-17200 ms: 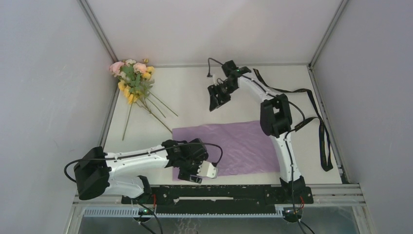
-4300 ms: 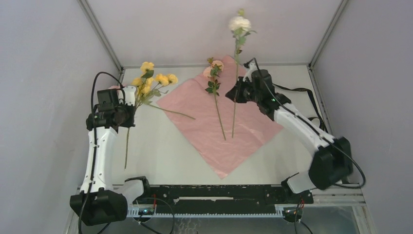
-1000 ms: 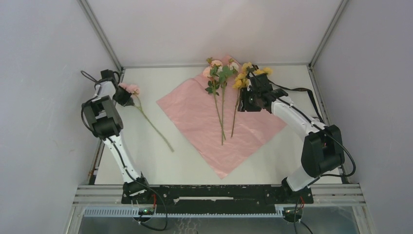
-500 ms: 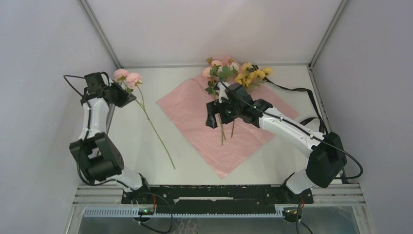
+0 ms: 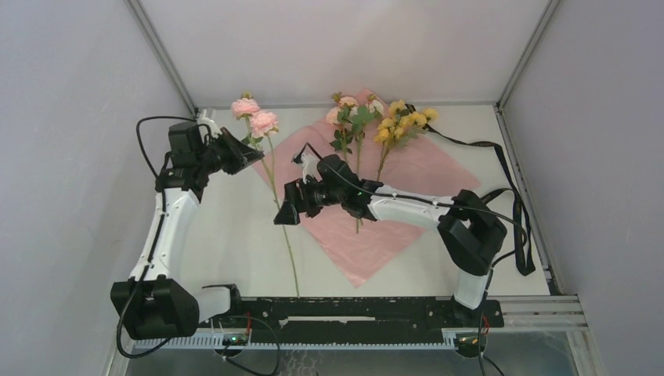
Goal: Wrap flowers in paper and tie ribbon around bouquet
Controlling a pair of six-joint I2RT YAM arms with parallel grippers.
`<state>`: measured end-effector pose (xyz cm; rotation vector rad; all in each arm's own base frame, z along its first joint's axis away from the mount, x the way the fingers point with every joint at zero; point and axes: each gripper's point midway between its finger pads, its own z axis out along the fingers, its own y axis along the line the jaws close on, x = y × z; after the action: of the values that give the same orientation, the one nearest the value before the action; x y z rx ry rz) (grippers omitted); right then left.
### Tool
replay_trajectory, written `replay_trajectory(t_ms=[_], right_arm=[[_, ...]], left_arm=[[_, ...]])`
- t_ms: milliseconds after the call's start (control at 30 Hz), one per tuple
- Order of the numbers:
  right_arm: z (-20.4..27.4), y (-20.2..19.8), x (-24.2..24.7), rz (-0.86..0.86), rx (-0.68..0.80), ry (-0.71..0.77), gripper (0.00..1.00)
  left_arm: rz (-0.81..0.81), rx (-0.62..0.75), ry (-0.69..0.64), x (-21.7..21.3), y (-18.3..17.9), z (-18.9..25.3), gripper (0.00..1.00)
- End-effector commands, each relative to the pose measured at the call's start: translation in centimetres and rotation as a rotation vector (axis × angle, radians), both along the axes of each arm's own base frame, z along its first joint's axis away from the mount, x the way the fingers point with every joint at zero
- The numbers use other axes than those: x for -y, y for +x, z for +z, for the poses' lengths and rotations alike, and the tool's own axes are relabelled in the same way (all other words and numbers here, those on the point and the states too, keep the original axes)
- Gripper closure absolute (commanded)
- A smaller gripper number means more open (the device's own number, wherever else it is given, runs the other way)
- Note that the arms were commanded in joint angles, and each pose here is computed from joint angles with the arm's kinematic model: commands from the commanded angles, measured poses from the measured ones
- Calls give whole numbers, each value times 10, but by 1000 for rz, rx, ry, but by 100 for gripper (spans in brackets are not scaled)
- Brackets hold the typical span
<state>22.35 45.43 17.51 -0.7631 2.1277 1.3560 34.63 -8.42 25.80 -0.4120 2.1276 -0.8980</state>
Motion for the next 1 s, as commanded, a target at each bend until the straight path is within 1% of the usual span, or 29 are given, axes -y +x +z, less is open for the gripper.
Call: replay_trajectory(t_ms=[0,33,67,100,133,167,233,267,300,333,400,433,500,533,633,700,733,767,800,867,900,967], right_arm=[[33,3,-24,8,-22,136,2],[30,3,-24,2,-28,130,5],[27,4,-24,-4,-29,117,10],[21,5,-23,-12,-28,99,18],[15,7,-21,-22,-32,77,32],[8,11,-16,-44,-42,49,49],[-4,21,-3,-96,-63,-6,88],[-8,26,4,-127,-62,-28,100],[-10,33,13,-162,-50,-49,100],[-6,42,23,-199,-24,-63,100],[-9,60,50,-288,-19,-132,100],[-7,71,64,-331,-23,-146,100],[-7,99,96,-431,-14,-181,100],[-9,114,112,-479,8,-206,100],[-19,161,159,-579,43,-294,100],[-23,189,177,-589,54,-363,100],[-26,201,184,-587,61,-404,97],[-34,210,191,-579,54,-460,91],[-37,219,196,-571,55,-504,83],[-54,231,206,-556,23,-610,59],[-66,237,211,-561,-2,-669,49],[-68,243,221,-590,-27,-741,42]], left_arm=[[-66,89,-40,32,-10,18,100],[-79,93,-41,39,-12,16,100],[-91,94,-49,45,-14,15,100],[-102,88,-59,49,-15,14,100],[-120,81,-72,55,-17,14,100],[-137,76,-83,59,-18,15,100],[-150,82,-82,61,-17,20,100],[-144,92,-64,59,-16,21,100],[-126,103,-30,55,-12,21,95],[-106,113,11,49,-9,19,77],[-37,123,116,31,2,12,42],[-19,120,159,24,6,9,29],[8,105,220,12,12,0,20],[19,91,236,7,15,-5,16],[43,31,266,-6,26,-28,11],[57,-44,288,-16,31,-47,9],[61,-80,293,-19,32,-56,9],[59,-120,296,-21,33,-68,9],[51,-149,292,-20,33,-78,9],[39,-190,276,-17,30,-98,10],[33,-210,260,-14,28,-107,10],[42,-248,247,-14,24,-123,10]])
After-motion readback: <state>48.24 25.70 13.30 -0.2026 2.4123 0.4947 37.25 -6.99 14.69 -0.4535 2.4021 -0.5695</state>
